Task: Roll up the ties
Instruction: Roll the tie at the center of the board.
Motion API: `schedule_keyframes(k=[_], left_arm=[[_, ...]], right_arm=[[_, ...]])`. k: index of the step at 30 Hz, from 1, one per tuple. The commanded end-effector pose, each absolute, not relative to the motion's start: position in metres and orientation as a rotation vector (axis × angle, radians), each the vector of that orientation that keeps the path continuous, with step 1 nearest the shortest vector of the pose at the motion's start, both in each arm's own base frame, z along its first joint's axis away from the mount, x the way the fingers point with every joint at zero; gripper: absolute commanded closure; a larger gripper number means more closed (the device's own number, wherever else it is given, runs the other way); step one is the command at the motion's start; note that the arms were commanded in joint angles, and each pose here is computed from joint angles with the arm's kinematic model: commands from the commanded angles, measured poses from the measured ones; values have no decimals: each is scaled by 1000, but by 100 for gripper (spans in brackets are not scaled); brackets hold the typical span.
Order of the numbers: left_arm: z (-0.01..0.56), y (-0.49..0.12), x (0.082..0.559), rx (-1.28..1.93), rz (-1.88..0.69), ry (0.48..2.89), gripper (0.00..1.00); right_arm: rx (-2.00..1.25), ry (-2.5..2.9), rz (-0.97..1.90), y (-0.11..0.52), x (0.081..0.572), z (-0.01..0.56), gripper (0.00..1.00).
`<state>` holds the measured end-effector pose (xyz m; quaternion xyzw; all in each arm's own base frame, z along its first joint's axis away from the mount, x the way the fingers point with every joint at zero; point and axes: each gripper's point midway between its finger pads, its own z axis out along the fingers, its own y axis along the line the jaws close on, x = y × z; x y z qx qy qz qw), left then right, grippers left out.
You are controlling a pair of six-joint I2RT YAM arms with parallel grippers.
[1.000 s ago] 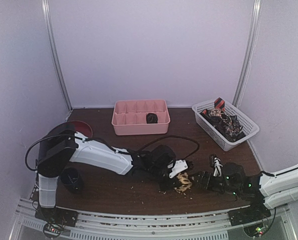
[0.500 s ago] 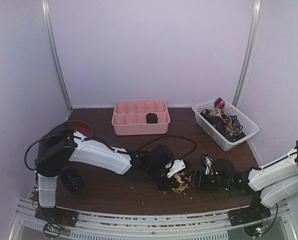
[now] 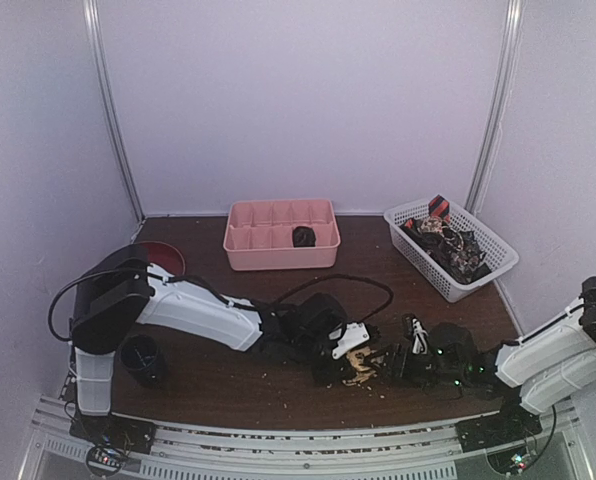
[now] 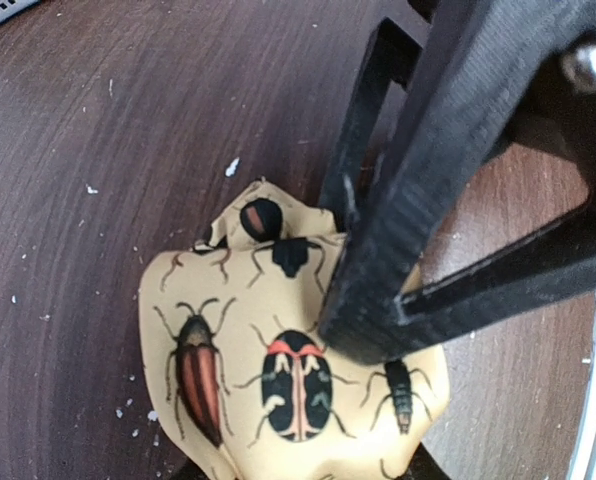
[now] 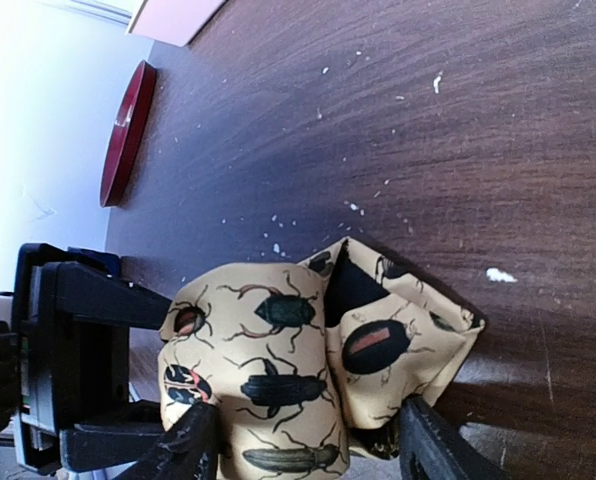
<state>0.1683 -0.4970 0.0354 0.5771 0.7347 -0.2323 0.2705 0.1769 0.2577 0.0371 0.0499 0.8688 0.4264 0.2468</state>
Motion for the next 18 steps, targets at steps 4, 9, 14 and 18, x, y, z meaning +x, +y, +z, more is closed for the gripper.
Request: schedule_keyframes(k=[4, 9, 14, 18], left_arm=[[33, -488, 162, 1599, -621, 1968, 61], [34, -490, 162, 1605, -627, 1958, 61], [35, -493, 162, 1606, -635, 1951, 61], [37, -496, 163, 1601, -638, 1944, 61]], right_arm=[[211, 2375, 1168, 252, 181, 42, 29], [239, 2365, 1174, 249, 187, 43, 25], [225, 2370, 1163, 253, 190, 44, 23], [180, 2416, 1103, 256, 192, 38, 26]])
